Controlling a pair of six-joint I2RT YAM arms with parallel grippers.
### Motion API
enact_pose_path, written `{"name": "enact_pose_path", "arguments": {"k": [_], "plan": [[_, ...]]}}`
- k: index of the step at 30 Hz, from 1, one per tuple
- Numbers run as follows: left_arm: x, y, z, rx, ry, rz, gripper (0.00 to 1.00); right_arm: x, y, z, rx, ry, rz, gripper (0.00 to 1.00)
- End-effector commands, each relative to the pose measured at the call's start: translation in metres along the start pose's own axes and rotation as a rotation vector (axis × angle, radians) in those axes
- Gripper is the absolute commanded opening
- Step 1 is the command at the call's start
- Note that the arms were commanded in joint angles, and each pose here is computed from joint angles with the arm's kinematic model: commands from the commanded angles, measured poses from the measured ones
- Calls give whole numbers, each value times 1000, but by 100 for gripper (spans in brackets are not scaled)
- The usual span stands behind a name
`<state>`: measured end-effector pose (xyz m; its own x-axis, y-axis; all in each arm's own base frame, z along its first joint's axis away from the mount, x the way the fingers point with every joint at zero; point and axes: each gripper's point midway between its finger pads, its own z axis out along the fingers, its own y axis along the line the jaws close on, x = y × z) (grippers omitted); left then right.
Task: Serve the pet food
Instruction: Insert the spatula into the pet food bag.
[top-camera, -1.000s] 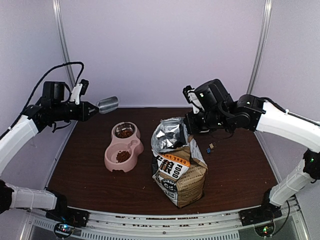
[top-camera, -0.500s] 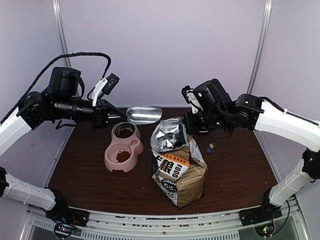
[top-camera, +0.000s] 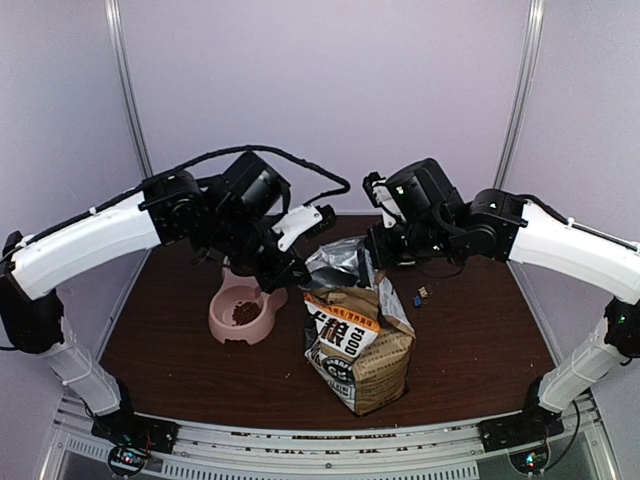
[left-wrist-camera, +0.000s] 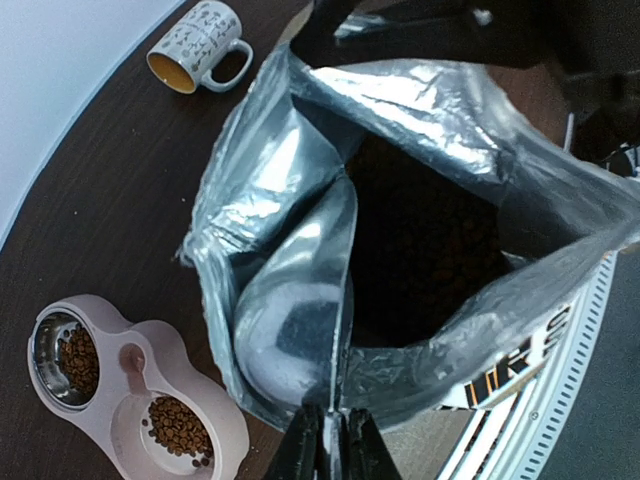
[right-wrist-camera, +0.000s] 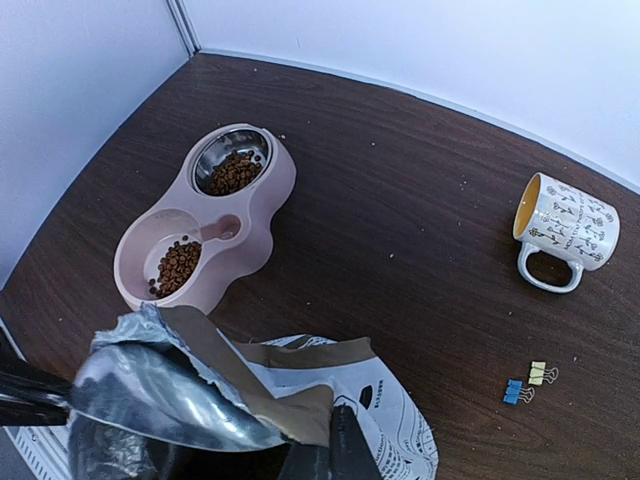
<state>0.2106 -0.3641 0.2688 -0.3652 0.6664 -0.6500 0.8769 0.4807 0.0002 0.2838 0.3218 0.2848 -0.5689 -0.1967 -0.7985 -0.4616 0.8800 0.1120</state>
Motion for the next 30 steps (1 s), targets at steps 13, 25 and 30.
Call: {"name": "enact_pose_path", "arguments": {"k": [13, 25, 30], "plan": [[38, -54, 74, 251, 154, 28, 0, -8, -2, -2, 12, -50, 23, 0], [34, 42, 71, -352, 174, 86, 0, -6, -3, 2, 20, -39, 17, 0], [77, 11, 108, -161, 311, 78, 0, -5, -2, 7, 18, -31, 17, 0]]}}
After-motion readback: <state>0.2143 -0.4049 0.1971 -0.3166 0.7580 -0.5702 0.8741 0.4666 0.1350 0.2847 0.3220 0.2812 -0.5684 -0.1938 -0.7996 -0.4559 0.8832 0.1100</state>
